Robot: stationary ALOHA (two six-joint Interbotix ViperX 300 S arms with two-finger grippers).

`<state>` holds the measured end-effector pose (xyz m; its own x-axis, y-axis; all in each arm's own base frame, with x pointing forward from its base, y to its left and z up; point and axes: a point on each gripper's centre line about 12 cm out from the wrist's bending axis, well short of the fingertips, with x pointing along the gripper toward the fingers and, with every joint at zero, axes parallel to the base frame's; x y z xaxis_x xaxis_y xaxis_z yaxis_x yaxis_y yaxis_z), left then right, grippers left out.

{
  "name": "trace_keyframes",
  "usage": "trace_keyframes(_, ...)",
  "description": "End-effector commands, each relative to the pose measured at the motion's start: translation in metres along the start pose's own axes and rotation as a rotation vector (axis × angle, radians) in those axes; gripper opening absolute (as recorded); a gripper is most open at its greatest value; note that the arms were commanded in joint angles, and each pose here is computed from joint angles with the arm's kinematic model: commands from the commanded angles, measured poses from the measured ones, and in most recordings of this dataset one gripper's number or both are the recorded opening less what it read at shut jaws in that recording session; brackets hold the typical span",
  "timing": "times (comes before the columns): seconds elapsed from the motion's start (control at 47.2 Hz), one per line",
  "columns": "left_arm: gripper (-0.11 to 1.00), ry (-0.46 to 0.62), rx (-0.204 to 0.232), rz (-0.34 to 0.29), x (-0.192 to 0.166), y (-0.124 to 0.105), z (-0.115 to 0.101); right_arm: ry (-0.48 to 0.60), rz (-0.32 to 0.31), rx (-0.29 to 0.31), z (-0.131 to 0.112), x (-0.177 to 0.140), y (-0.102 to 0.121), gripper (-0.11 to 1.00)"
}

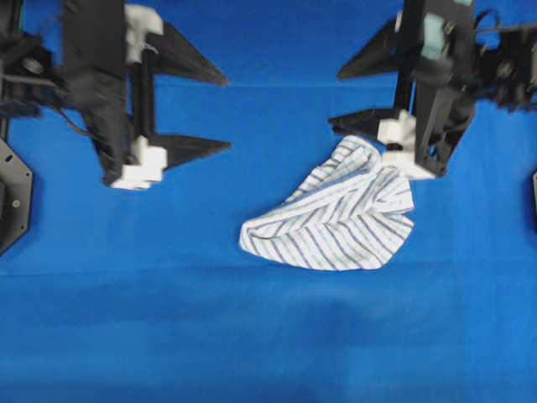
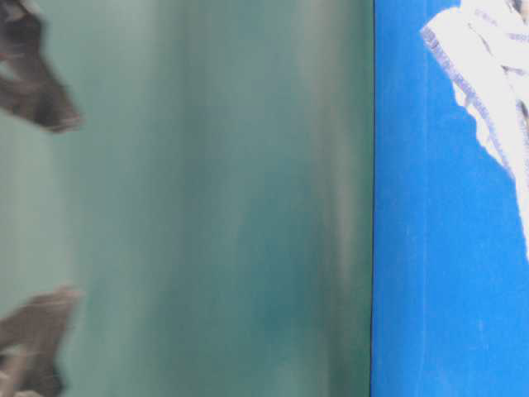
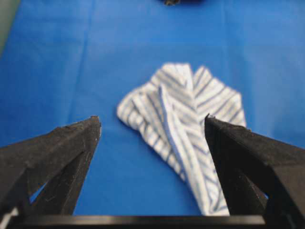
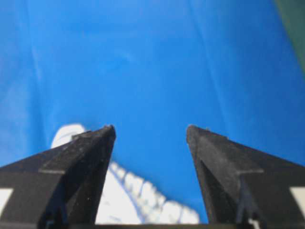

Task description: Lift the towel with both arms.

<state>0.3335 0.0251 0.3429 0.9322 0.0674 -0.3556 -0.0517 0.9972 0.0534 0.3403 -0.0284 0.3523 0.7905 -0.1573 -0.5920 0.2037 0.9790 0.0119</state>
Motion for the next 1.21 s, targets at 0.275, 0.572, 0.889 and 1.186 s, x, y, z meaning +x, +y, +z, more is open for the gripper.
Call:
trace_keyframes(0.275,0.90,0.103,0.021,-0.056,0.052,-0.023,-0.057,0.088,0.118,-0.002,-0.072,0.035,0.043,0.64)
trace_keyframes(0.572,0.90,0.244,0.040,-0.093,0.094,-0.042,-0.119,0.214,0.162,0.010,-0.130,0.077,0.070,0.64)
trace_keyframes(0.889,0.90,0.283,0.061,-0.137,0.121,-0.065,-0.157,0.302,0.190,0.028,-0.177,0.112,0.090,0.64)
trace_keyframes(1.186,0.90,0.319,0.070,-0.148,0.138,-0.073,-0.189,0.361,0.192,0.022,-0.206,0.133,0.096,0.64)
